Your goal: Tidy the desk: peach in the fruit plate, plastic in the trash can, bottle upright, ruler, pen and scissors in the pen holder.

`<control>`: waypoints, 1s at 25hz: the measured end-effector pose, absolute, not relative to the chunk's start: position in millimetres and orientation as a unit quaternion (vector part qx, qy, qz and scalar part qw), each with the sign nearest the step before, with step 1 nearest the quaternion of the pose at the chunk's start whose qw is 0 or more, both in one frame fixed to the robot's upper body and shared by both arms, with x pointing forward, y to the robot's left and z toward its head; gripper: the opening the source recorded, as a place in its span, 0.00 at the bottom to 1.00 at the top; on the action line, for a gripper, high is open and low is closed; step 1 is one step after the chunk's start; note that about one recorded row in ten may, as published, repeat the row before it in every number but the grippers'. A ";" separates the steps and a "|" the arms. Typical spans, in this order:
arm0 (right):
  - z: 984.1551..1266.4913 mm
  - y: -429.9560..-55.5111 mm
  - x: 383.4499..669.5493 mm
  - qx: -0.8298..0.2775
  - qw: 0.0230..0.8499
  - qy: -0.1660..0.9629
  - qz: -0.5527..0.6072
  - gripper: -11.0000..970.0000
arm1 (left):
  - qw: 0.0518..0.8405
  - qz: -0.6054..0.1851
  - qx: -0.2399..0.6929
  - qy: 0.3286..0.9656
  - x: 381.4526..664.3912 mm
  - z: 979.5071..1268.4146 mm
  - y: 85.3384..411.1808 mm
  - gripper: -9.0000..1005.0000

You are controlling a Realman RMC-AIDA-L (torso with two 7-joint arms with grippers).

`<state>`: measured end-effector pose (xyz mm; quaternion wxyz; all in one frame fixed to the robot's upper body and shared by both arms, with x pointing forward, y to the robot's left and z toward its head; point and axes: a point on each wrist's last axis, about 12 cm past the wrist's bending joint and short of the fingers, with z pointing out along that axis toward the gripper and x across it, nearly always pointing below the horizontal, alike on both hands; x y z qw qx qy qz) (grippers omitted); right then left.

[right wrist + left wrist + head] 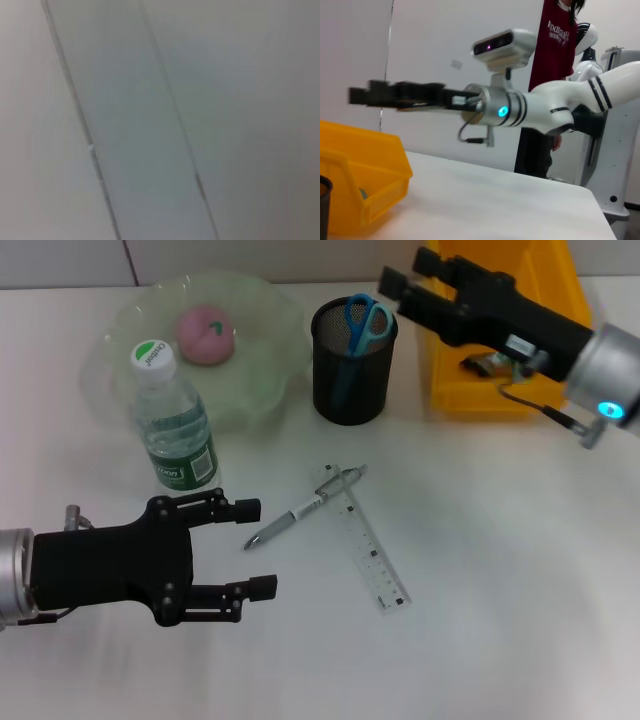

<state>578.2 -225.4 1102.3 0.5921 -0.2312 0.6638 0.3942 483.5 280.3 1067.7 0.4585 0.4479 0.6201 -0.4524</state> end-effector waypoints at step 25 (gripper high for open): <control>1201.7 -142.3 610.3 -0.348 0.191 0.906 0.149 0.69 | 0.451 -0.463 0.452 0.615 476.4 1065.7 280.4 0.82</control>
